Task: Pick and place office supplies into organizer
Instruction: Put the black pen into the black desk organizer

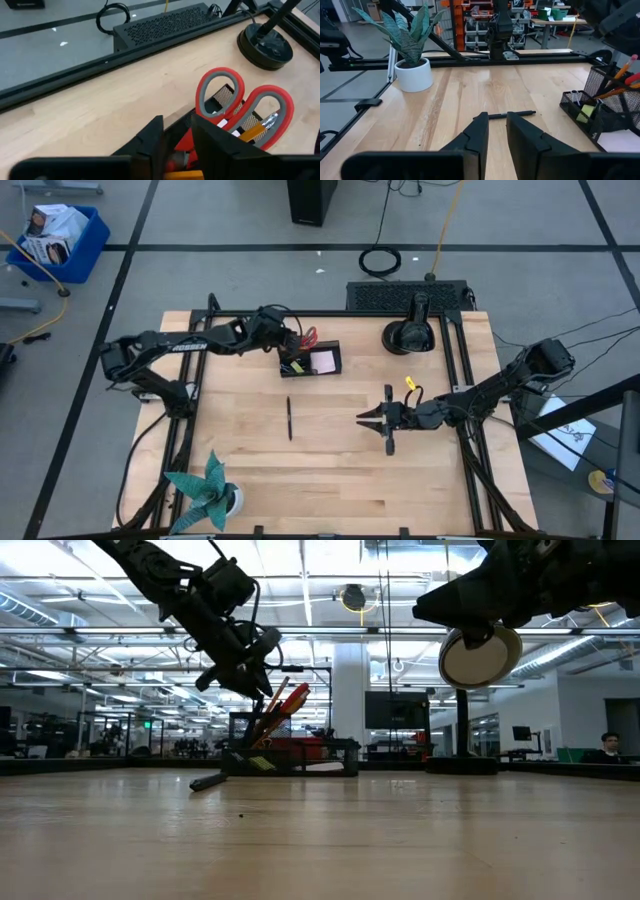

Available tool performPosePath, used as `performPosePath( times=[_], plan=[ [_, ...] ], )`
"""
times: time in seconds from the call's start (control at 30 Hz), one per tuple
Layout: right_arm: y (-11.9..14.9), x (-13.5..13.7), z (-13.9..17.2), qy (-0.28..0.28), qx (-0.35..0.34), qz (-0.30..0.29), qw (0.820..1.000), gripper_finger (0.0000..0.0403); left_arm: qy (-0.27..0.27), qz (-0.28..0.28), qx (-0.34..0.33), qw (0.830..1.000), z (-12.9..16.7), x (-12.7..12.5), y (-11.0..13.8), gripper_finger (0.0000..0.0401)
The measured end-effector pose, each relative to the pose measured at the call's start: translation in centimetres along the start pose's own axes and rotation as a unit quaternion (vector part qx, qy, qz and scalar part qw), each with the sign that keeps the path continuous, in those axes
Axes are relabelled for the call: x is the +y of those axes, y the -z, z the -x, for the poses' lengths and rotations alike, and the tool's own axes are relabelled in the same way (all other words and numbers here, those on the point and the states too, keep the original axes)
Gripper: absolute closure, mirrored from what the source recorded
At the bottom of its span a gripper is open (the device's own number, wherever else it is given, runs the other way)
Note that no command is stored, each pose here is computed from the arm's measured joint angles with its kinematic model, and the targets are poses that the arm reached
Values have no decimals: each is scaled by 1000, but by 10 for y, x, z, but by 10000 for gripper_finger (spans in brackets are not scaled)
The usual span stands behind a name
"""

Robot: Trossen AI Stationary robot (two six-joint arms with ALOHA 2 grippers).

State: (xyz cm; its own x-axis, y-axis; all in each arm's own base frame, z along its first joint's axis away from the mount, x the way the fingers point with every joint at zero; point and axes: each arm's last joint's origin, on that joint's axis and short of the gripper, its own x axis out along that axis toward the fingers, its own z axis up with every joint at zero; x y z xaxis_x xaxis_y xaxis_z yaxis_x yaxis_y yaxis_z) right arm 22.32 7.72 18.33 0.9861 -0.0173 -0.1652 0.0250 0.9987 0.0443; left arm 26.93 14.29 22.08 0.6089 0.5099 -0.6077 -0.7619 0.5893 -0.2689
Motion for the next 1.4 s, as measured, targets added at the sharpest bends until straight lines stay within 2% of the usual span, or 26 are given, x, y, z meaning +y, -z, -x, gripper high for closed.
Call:
performPosePath(
  times=[0.2, 0.37, 0.47, 0.57, 0.77, 0.87, 1.0, 1.07, 1.23, 1.33, 1.4],
  plan=[
    [3, 0, 0, 2, 14, -9, 1000, 344, 16, 2, -3, 1000, 6, -1, -3, 234],
    [4, 0, 0, 3, 20, -7, 1000, 344, 57, 54, -9, 997, 32, -5, -11, 201],
    [6, -1, 0, 4, 27, -4, 1000, 344, 79, 68, -17, 994, 58, -7, -15, 203],
    [8, -1, 0, 5, 38, 1, 999, 344, 71, 99, 4, 992, 82, -8, -9, 214],
    [14, -2, 1, 8, 67, 8, 998, 344, 34, 151, 95, 983, 113, -21, 25, 246],
    [15, 0, 2, 4, 75, -24, 997, 344, 20, 161, 128, 979, 115, -35, 45, 256],
    [17, 3, 2, -43, 92, -74, 992, 344, 8, 177, 156, 972, 108, -57, 68, 260],
    [17, 4, 2, -63, 99, -79, 990, 344, 11, 188, 178, 966, 100, -68, 78, 260],
    [22, 4, 3, -87, 125, -42, 987, 344, 13, 199, 229, 953, 83, -91, 108, 260],
    [28, 2, 4, -81, 152, -11, 985, 344, 20, 196, 242, 950, 74, -103, 123, 261],
    [28, 0, 4, -77, 155, 4, 985, 344, 6, 195, 251, 948, 72, -105, 131, 261]
  ],
)
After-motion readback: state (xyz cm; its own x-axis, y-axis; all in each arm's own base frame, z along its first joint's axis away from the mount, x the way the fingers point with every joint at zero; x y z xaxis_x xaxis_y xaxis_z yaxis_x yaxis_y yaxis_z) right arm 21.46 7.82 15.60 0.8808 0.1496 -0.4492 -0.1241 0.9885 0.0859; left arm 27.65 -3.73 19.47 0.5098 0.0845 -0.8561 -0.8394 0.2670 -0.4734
